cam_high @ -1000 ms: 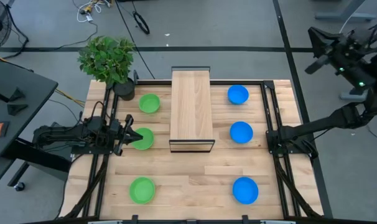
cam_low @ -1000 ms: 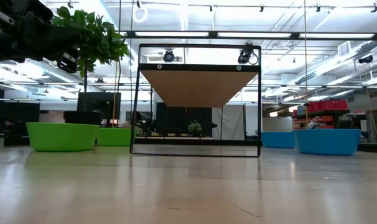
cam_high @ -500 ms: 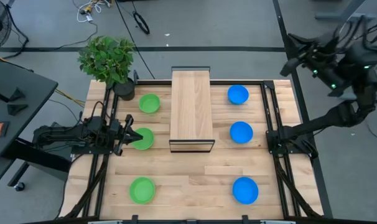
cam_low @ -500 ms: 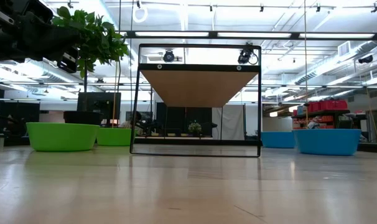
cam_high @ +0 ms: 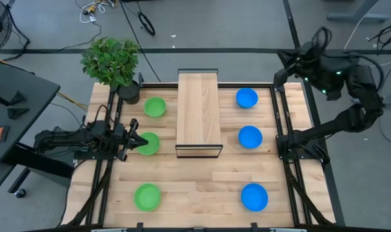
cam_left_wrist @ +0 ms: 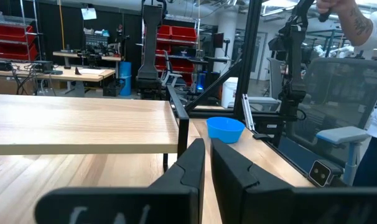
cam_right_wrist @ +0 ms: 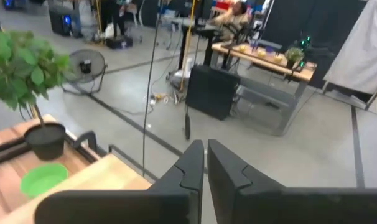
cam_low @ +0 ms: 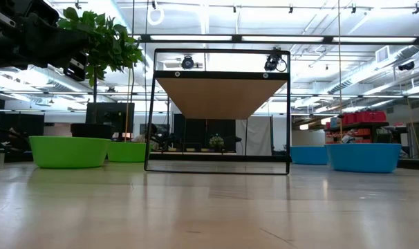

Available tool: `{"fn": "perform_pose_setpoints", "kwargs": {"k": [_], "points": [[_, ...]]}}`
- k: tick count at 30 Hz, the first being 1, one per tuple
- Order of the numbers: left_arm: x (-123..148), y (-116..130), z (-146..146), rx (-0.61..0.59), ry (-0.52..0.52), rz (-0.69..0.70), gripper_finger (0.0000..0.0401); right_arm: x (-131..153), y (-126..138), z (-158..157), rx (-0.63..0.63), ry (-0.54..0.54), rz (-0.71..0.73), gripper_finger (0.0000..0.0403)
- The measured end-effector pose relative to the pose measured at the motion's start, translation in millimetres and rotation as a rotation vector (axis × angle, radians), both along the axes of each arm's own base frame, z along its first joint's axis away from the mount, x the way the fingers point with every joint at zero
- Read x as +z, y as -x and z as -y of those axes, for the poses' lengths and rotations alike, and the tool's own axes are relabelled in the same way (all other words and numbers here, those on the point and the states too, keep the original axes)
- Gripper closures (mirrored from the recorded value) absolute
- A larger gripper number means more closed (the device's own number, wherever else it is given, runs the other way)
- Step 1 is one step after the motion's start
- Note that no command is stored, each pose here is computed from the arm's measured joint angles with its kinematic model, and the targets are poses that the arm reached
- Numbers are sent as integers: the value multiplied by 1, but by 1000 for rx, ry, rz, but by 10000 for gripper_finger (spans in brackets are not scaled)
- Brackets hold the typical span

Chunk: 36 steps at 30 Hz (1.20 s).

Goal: Pick & Place Mini bowls
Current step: Put the top blue bowl on the shelf

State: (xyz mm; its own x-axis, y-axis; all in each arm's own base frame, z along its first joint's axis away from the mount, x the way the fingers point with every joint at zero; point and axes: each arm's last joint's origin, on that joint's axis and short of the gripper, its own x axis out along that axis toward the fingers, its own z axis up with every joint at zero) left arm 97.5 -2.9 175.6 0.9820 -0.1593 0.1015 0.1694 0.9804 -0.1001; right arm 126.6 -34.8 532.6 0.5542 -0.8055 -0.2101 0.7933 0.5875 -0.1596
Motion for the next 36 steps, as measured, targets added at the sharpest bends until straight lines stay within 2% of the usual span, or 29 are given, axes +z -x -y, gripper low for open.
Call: {"fn": "perform_pose_setpoints", "kwargs": {"k": [4,20,36], "points": [[0,0,0,0,0,0,371,-4,-8,5,-24,-10,-41,380],[0,0,0,0,0,0,371,-21,-48,18,111,-123,-133,380],[0,0,0,0,0,0,371,-33,-46,21,87,-165,-266,380]]}}
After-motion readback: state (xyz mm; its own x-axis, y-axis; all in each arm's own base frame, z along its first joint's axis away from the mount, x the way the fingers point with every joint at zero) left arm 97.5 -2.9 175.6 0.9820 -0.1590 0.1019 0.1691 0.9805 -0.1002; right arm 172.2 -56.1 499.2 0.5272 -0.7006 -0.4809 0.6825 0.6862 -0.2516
